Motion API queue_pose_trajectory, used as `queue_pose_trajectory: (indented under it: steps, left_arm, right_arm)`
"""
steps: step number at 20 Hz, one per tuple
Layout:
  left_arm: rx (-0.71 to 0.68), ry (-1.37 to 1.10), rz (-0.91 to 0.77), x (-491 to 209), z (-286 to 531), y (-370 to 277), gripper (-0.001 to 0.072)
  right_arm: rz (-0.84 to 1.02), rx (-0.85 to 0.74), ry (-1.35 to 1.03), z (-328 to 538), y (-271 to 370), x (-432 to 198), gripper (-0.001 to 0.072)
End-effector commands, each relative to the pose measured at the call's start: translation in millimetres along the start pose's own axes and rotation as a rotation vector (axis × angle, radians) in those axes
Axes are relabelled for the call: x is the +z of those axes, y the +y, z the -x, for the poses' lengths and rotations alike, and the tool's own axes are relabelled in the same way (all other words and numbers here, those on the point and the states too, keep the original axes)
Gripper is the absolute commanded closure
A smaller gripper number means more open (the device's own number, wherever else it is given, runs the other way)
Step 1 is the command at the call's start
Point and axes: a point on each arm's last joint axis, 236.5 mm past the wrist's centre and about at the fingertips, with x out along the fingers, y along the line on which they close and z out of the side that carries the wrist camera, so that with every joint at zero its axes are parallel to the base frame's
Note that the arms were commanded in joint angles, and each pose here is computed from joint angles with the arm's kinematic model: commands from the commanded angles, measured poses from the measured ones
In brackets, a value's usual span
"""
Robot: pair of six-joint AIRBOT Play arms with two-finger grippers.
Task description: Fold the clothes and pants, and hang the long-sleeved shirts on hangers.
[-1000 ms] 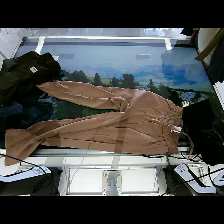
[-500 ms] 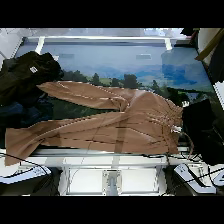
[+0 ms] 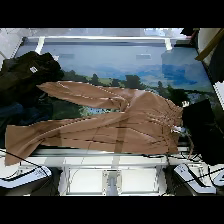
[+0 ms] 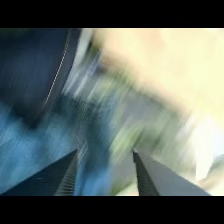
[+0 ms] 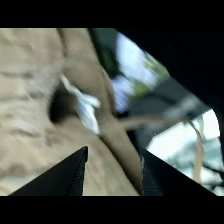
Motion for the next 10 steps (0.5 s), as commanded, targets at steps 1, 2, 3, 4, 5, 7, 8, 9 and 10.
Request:
queue_pose_trajectory:
  steps: [1,2,3,4,5,7,8,9,10]
  left_arm:
    - [-0.038,-0.112,0.137,47,-22,-38,0.0262]
    - [-0.030,-0.056,0.103,38,-37,-49,0.0262]
    - [-0.019,-0.005,0.047,29,-52,-62,0.0262]
    - [-0.001,0.027,0.003,24,-66,-74,0.0262]
    - [0.037,0.032,-0.018,24,-78,-80,0.0262]
    - [0.148,0.004,0.007,31,-100,-79,0.0262]
    - [0.197,-0.003,0.054,30,-111,-74,0.0262]
    - [0.224,0.001,0.119,27,-120,-69,0.0262]
    - [0.227,0.011,0.193,22,-131,-65,0.0262]
  right_arm:
    - [0.022,0.066,-0.164,4,16,39,0.0324]
    - [0.038,0.065,-0.188,5,16,44,0.0324]
    - [0.054,0.058,-0.206,5,15,49,0.0323]
    - [0.068,0.059,-0.201,3,14,49,0.0324]
    - [0.069,0.067,-0.186,-2,13,49,0.0323]
    - [0.067,0.096,-0.133,-19,14,48,0.0322]
    - [0.077,0.121,-0.098,-31,19,47,0.0321]
    - [0.093,0.148,-0.066,-42,26,45,0.0321]
    - [0.114,0.180,-0.040,-54,36,45,0.0321]
